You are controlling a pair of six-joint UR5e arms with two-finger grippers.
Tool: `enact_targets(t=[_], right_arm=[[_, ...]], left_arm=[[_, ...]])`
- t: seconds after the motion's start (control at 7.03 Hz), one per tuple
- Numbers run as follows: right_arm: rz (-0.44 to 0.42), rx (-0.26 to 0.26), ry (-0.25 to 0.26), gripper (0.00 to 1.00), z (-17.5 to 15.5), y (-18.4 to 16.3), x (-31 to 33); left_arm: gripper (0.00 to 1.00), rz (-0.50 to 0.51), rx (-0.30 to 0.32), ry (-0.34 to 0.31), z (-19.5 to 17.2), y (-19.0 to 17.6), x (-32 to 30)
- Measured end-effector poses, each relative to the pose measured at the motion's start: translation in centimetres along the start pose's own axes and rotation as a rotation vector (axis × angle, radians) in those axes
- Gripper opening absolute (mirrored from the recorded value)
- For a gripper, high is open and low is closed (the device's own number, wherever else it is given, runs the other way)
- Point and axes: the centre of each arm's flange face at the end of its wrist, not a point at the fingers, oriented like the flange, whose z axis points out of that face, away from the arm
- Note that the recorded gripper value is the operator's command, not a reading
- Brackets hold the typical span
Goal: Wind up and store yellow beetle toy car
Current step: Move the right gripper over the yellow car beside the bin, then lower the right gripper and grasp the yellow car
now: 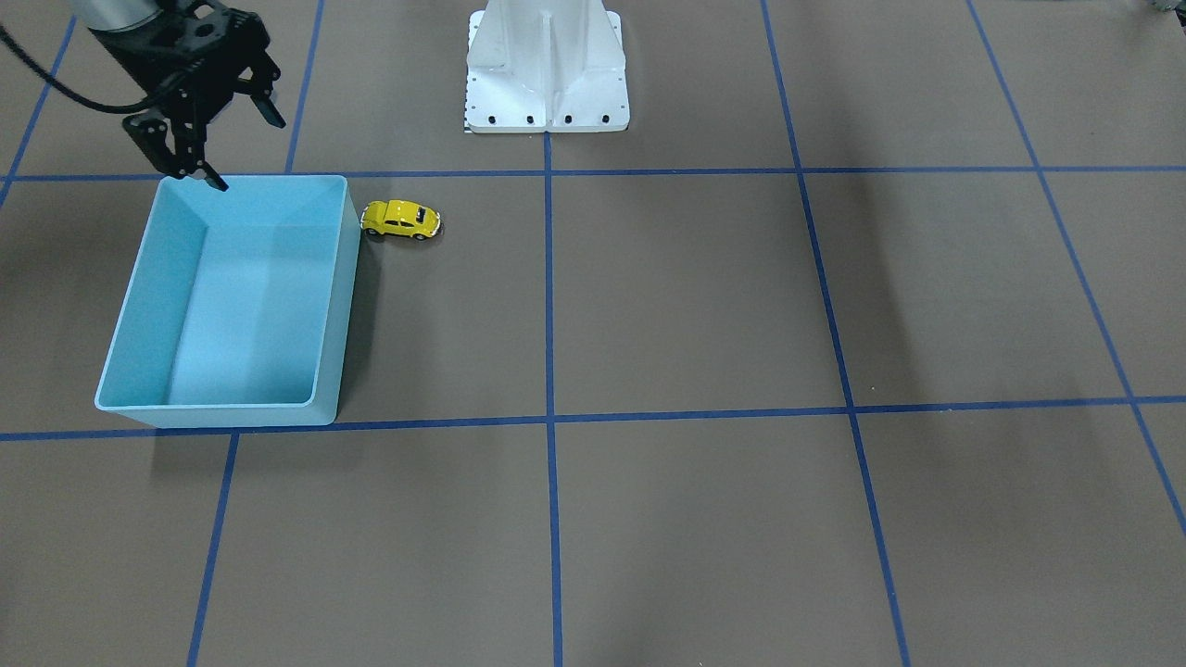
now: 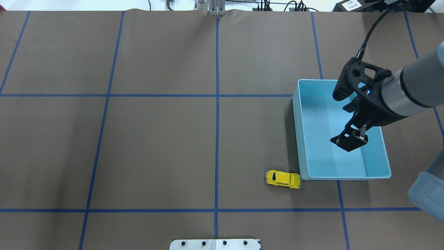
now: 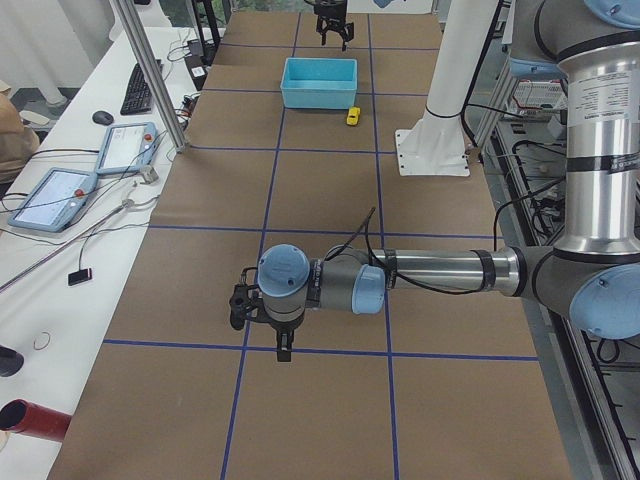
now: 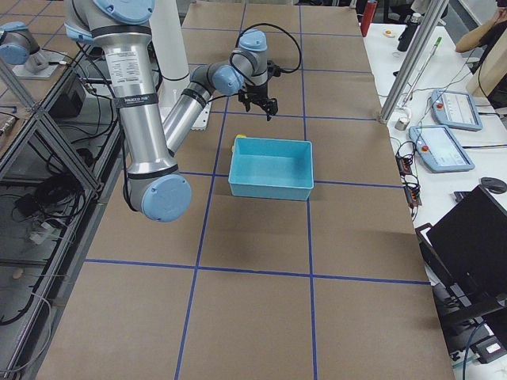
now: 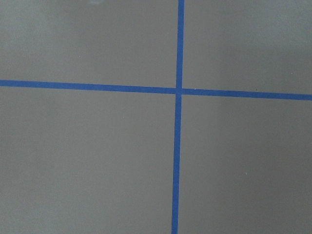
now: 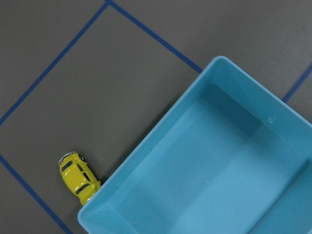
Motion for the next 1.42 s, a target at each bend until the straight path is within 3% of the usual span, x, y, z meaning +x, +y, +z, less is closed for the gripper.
enact_targets(t=[0.28,0.57,0.85,1.42], right_arm=[[-0.1,-0.032,0.005,1.0,3.8,-3.5,-3.9],[-0.14,-0.111,0.006,1.0,7.3,-5.7,-6.6],[-0.196,-0.176,0.025,1.0,10.4,-6.0,-9.7],[-0.263,-0.248,0.054,1.0,15.6,-6.7,-13.4]], left_arm=[[1.0,-0.003,-0.002,0.0,0.1,0.0,-0.1],[1.0,-0.012,-0.009,-0.002,0.4,0.4,-0.5],[1.0,-0.016,-0.013,-0.002,0.6,0.5,-0.7],[1.0,-0.019,-0.015,-0.002,0.7,0.6,-0.8]])
